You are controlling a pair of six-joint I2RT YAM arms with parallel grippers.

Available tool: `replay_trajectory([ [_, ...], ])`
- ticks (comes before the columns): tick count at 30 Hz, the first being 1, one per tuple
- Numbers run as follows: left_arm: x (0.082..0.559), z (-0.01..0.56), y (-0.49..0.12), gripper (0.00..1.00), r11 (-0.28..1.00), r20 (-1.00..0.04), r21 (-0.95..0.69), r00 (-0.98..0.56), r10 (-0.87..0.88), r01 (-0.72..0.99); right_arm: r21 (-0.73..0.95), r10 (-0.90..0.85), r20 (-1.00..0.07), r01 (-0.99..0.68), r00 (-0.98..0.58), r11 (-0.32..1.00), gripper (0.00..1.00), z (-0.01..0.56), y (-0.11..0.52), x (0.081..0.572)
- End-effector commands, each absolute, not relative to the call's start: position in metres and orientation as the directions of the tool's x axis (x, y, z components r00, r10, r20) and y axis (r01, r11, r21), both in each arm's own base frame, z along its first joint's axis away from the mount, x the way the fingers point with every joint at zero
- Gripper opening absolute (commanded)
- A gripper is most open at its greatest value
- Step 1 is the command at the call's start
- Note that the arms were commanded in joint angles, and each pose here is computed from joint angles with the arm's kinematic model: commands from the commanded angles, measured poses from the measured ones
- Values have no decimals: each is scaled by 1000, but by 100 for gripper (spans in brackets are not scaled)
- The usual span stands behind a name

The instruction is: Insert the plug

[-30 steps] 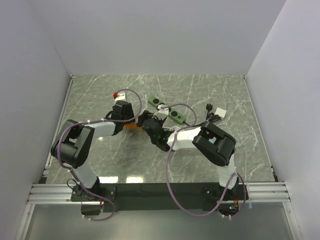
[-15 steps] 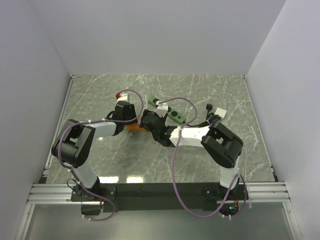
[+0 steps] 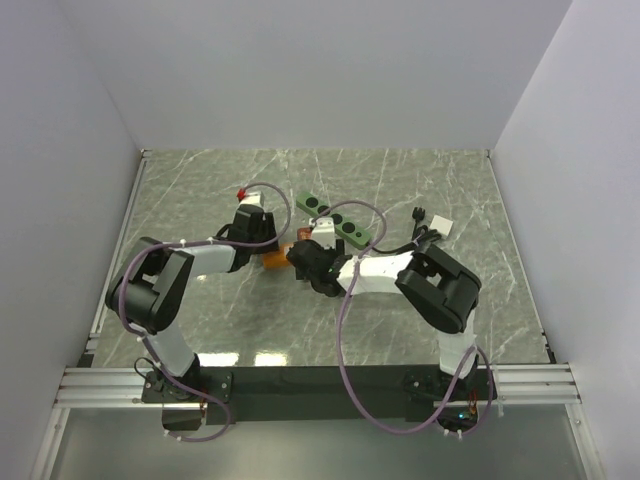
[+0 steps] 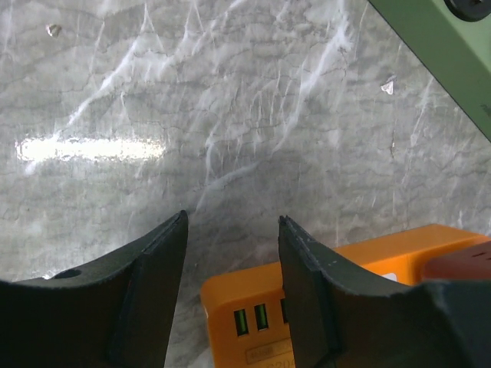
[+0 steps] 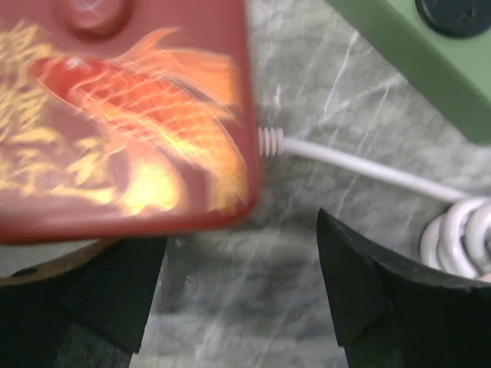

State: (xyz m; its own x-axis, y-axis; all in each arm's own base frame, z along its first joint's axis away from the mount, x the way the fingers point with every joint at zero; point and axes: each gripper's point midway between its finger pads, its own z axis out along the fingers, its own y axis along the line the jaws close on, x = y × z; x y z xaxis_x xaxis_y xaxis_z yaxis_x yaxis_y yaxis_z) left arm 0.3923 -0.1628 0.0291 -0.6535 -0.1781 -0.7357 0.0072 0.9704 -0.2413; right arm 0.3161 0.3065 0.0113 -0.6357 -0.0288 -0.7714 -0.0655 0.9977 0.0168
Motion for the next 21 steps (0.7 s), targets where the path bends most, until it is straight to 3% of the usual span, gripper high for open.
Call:
replay_trajectory([
  [1,380,15,-163,56,973,-697,-230,-700,-153,16,-265,-253,-583,-114,-772,958,84,-35,239,279],
  [11,381,14,-164,56,974,-694,-226,-704,-151,15,-202,-240,-641,-142,-729,969,84,-2,252,287],
  [21,381,14,-164,56,975,-696,-223,-703,-148,16,-8,-181,-723,-254,-666,967,84,79,272,277],
])
